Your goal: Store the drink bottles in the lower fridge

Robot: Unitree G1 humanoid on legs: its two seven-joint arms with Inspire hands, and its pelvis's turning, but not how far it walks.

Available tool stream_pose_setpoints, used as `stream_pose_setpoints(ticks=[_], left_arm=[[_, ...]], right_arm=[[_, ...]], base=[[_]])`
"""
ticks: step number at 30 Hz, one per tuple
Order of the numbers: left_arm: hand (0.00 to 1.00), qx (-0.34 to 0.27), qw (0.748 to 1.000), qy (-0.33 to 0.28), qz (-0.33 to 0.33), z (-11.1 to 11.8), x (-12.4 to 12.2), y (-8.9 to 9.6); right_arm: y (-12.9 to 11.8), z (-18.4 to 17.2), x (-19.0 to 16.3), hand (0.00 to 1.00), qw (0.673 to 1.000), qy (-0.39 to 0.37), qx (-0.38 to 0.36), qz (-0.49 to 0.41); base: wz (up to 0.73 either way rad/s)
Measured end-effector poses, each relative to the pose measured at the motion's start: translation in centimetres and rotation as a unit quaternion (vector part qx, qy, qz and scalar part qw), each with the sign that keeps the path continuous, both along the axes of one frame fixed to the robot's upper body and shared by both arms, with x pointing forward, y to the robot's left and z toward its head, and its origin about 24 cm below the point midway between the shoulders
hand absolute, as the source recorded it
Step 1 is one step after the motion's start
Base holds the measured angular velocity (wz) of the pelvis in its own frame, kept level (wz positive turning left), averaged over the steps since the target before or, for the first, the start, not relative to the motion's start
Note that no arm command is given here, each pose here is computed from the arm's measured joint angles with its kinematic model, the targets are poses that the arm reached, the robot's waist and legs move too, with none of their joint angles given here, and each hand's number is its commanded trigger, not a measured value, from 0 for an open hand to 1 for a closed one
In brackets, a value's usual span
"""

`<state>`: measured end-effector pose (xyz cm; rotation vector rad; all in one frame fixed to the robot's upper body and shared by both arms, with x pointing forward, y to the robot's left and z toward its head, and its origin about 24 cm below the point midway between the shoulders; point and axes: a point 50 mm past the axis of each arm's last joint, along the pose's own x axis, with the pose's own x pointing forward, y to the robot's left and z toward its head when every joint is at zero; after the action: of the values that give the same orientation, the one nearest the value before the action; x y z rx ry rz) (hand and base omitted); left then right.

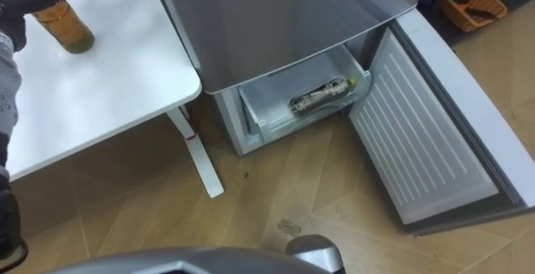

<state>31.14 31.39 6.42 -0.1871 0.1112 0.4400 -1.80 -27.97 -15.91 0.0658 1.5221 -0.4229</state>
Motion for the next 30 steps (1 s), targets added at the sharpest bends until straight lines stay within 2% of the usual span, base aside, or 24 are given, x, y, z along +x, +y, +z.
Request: stream_pose_setpoints(ticks=[1, 2, 14, 25, 30], left_arm=[[0.84, -0.001, 1.0, 0.004, 0.002, -0.2, -0.1, 0.1], [1.0, -0.002, 1.0, 0.008, 0.003, -0.4, -0.1, 0.1], [1.0, 0.007, 1.0, 0.019, 0.016, -0.4, -0.4, 0.9], [1.0, -0.001, 0.996, 0.09, 0.006, -3.1, -0.9, 0.5], [1.0, -0.001, 0.995, 0.096, 0.005, -3.3, -0.9, 0.4]], right_arm=[[0.0, 0.0, -0.2, 0.0, 1.0, 0.003, 0.0, -0.001], [0.0, 0.0, -0.4, 0.0, 1.0, 0.006, 0.0, -0.001], [0.0, 0.1, -1.2, 0.0, 1.0, 0.02, 0.0, -0.005], [-0.1, 0.1, -0.9, 0.0, 1.0, 0.013, -0.003, -0.003], [-0.1, 0.1, -0.9, 0.0, 1.0, 0.012, -0.004, -0.002]], base=[[-0.03], [-0.04], [-0.03], [0.0], [0.0]])
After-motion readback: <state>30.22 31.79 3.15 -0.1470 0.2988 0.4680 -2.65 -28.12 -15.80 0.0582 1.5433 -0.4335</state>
